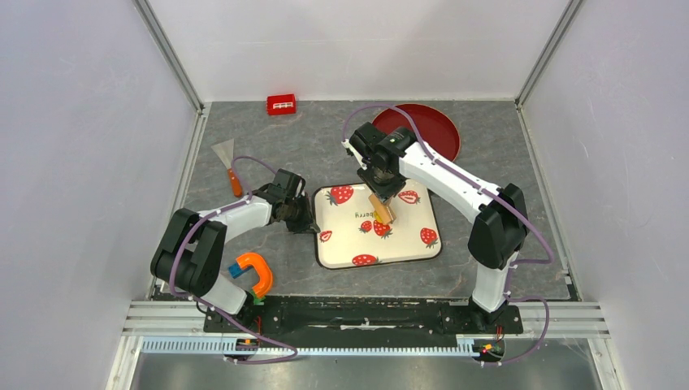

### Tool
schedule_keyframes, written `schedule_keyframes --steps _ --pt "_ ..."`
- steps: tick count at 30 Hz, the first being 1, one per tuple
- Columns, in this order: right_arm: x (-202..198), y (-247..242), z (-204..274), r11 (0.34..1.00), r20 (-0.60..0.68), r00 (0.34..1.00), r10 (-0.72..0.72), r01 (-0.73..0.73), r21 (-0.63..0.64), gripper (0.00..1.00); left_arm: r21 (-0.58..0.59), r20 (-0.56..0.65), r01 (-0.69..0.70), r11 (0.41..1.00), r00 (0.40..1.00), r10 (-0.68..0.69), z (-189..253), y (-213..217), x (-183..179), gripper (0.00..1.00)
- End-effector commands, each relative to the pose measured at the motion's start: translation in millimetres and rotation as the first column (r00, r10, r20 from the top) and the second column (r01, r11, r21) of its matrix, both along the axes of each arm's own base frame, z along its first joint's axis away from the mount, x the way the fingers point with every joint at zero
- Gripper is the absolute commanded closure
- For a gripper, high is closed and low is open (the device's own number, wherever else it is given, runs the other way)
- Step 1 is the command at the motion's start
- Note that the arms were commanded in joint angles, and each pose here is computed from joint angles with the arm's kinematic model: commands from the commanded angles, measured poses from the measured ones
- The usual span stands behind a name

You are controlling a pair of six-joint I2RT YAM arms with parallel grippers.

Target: Roll out the dumpling wrappers from the dough

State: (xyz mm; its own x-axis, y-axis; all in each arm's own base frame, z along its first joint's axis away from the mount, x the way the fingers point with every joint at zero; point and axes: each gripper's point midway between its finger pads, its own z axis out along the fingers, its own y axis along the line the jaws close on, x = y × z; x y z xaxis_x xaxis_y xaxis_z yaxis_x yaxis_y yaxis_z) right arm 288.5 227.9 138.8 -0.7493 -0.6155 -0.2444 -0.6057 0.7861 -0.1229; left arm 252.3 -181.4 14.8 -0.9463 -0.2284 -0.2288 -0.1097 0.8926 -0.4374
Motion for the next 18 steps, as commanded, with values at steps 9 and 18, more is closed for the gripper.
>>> schedule_keyframes --steps 9,18 --pt "-10.7 6.6 -41.0 1.000 -0.125 0.992 0.016 -0.018 -0.012 1.00 0.141 -0.106 0.006 0.990 0.994 0.009 -36.1 21.3 -27.7 0.98" --pt "-17.3 4.6 -57.2 0.999 -0.170 0.985 0.024 -0.030 -0.029 1.00 0.141 -0.107 0.009 0.990 0.994 0.006 -36.4 20.8 -26.5 0.98"
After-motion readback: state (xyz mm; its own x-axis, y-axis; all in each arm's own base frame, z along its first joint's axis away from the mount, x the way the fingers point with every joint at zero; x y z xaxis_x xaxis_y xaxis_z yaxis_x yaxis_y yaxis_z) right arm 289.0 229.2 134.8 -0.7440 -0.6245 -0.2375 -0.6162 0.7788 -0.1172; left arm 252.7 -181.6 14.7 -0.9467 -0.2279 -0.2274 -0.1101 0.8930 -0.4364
